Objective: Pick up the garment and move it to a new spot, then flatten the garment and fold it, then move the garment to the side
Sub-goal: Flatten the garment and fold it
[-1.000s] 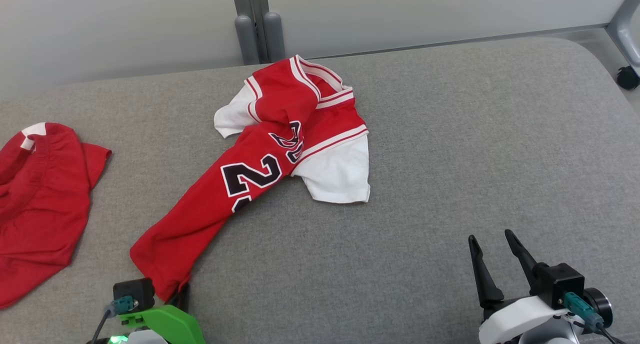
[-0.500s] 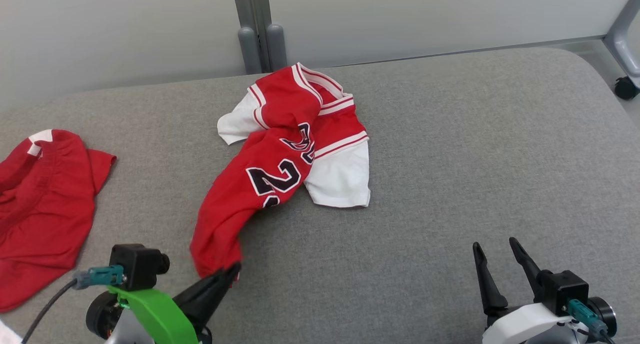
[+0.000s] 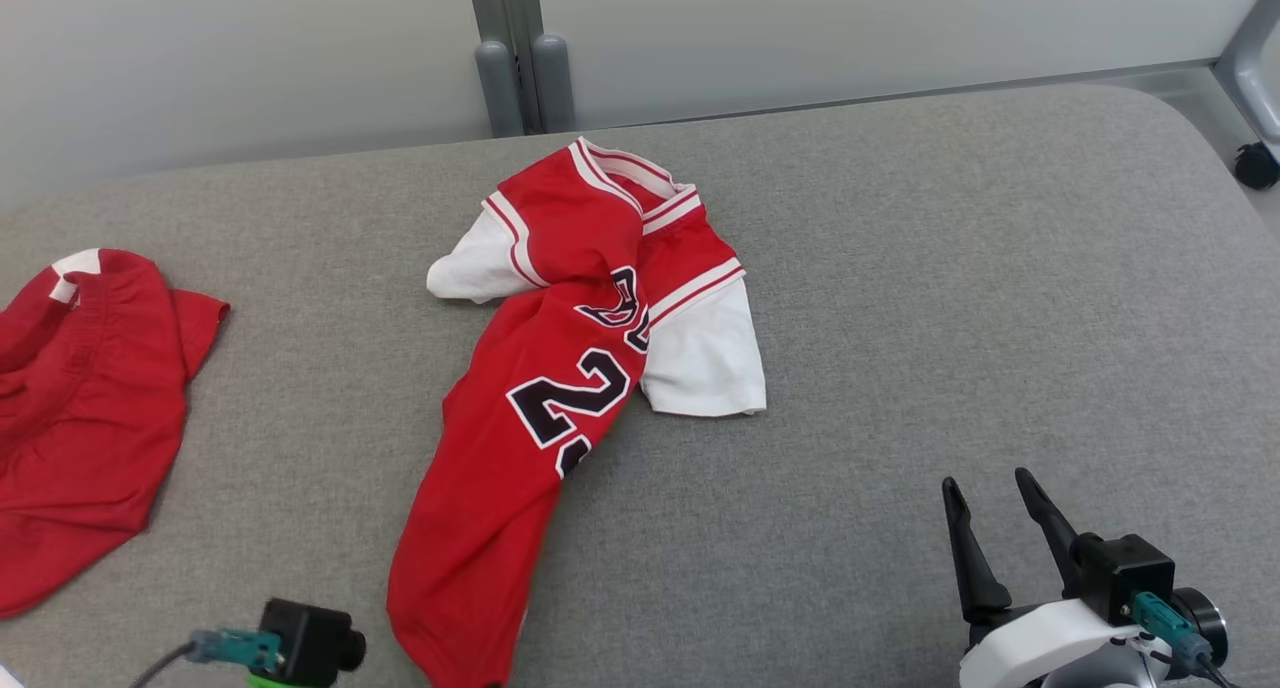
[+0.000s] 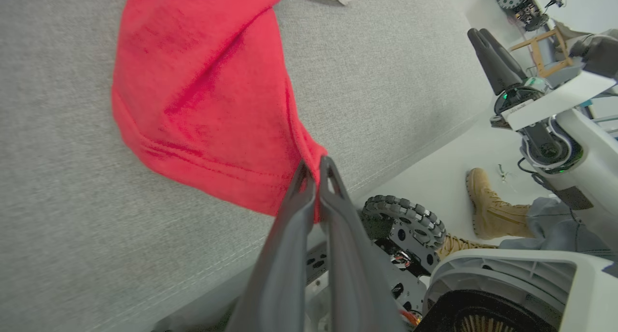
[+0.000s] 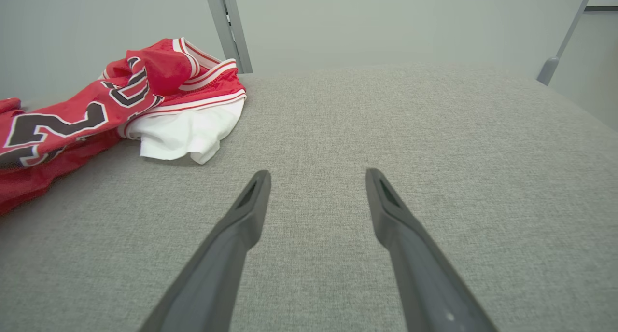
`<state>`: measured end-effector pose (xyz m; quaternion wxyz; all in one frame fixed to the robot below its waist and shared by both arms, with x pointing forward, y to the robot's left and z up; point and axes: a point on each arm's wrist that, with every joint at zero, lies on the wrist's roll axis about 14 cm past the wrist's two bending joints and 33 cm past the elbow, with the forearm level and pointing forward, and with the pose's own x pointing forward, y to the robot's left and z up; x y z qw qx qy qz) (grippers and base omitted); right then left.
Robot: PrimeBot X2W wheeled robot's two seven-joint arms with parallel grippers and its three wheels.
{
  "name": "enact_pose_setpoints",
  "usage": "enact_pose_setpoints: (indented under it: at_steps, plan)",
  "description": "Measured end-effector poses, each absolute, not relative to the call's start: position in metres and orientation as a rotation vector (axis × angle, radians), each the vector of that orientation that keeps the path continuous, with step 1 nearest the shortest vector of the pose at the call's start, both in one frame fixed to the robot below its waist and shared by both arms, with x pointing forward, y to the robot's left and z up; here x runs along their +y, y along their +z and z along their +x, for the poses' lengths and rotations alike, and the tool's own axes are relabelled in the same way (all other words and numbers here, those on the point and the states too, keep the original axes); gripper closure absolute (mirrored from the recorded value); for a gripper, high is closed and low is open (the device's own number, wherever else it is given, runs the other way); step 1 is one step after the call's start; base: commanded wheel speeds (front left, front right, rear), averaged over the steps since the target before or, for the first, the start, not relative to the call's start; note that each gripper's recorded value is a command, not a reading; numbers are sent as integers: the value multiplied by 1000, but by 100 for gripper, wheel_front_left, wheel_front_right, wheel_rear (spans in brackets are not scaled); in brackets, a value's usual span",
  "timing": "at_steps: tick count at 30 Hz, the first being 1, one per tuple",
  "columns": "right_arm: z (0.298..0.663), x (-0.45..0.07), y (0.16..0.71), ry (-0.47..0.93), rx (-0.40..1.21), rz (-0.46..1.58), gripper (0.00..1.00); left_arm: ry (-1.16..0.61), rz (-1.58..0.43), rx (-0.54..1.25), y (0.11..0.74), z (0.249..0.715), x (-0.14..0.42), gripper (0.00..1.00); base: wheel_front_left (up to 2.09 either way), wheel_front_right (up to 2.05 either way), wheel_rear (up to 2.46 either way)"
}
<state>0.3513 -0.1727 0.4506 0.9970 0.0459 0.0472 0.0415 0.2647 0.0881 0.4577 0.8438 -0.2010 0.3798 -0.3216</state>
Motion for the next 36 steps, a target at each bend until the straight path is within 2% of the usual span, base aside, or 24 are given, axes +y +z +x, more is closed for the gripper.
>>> enact_pose_setpoints:
  at_steps: [3, 6, 7, 9, 10, 11, 12, 15, 20, 24, 27, 36]
  plan:
    - [352, -171, 448, 83, 103, 100, 0, -648, -404, 934, 414, 247, 84, 100, 0, 0, 0]
    - [352, -173, 445, 76, 113, 101, 0, -622, -415, 991, 387, 238, 73, 100, 0, 0, 0]
    - [352, -174, 444, 74, 115, 101, 0, -607, -359, 1008, 376, 236, 77, 84, 0, 0, 0]
    - [352, -176, 444, 68, 116, 100, 0, -564, -296, 1006, 362, 241, 87, 75, 0, 0, 0]
    - [352, -177, 444, 66, 116, 100, 0, -544, -296, 993, 360, 244, 87, 62, 0, 0, 0]
    - [352, -177, 444, 65, 115, 99, 0, -533, -300, 975, 359, 247, 86, 9, 0, 0, 0]
    - [352, -178, 444, 64, 113, 98, 0, -521, -310, 955, 359, 250, 84, 0, 0, 0, 0]
    - [351, -178, 446, 64, 110, 96, 0, -513, -343, 898, 366, 257, 80, 0, 0, 0, 0]
    - [349, -177, 448, 67, 102, 96, 0, -546, -491, 696, 419, 283, 63, 0, 0, 0, 0]
    - [349, -174, 449, 81, 100, 94, 0, -407, -418, 573, 439, 314, 100, 0, 0, 0, 0]
    - [349, -170, 449, 94, 102, 90, 0, -324, -367, 615, 424, 323, 120, 0, 0, 0, 0]
    - [352, -179, 449, 70, 100, 84, 0, -254, -356, 780, 368, 332, 123, 0, 0, 0, 0]
